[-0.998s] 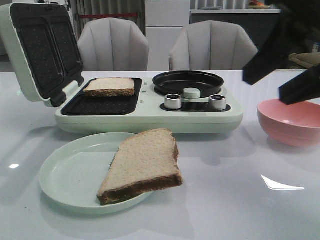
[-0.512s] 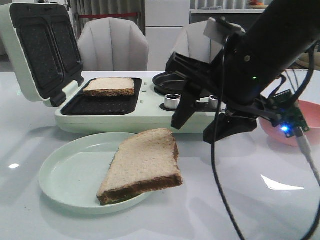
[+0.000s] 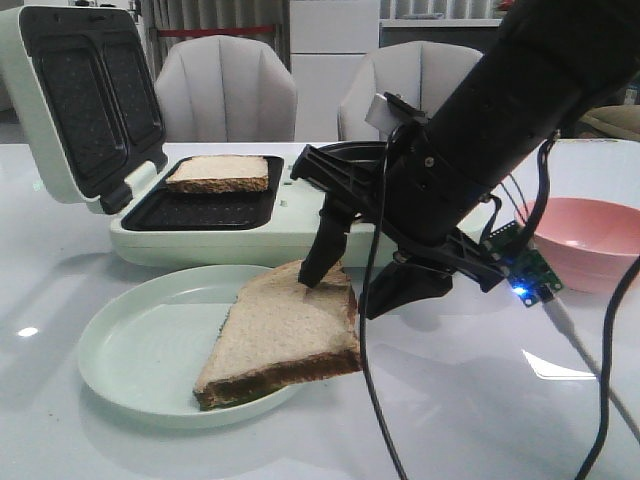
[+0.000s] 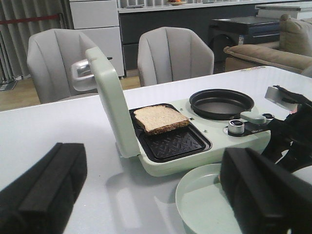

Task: Make breakfast with bread and shrimp
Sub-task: 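Reach the right gripper to the remaining bread slice and grasp it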

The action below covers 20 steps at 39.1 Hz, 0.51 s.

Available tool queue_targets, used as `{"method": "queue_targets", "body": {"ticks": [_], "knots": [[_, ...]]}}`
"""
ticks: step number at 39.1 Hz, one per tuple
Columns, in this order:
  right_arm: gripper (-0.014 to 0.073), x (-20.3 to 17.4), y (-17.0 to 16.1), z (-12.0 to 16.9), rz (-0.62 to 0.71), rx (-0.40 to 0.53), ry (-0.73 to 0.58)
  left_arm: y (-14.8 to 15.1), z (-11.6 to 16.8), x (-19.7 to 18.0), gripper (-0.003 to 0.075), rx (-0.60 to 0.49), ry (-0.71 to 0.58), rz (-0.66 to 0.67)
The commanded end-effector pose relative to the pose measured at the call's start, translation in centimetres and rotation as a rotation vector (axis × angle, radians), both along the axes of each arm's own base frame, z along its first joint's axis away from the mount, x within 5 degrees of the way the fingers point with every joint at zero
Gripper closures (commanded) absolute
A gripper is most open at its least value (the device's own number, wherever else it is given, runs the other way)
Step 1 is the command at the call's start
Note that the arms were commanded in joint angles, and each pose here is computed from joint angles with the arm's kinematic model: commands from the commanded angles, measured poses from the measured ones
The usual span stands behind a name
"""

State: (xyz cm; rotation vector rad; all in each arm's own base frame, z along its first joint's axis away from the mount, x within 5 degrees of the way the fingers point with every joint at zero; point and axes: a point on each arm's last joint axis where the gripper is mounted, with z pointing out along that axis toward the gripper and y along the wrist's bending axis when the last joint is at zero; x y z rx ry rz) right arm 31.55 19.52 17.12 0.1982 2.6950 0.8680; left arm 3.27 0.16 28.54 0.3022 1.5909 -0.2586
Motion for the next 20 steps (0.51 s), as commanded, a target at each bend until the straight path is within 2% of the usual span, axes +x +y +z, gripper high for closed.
{"method": "queue_targets", "body": {"ticks": [1,8,13,20], "knots": [[0.0160,0.5,0.6,2.1,-0.002,0.082,-0.053,-0.2,1.4,-0.2,0.0097,-0.042,-0.070,-0.034],[0.0286,0.5,1.0,2.1,0.022,0.129,-0.066,-0.2,1.4,-0.2,0.0097,-0.042,-0.070,-0.034],[0.0358,0.5,1.1,2.2,0.037,0.127,-0.078,-0.2,1.4,-0.2,0.0097,-0.042,-0.070,-0.034],[0.0375,0.3,1.0,3.1,0.060,0.129,-0.112,-0.2,1.4,-0.2,0.0097,-0.042,-0.070,-0.034]]}}
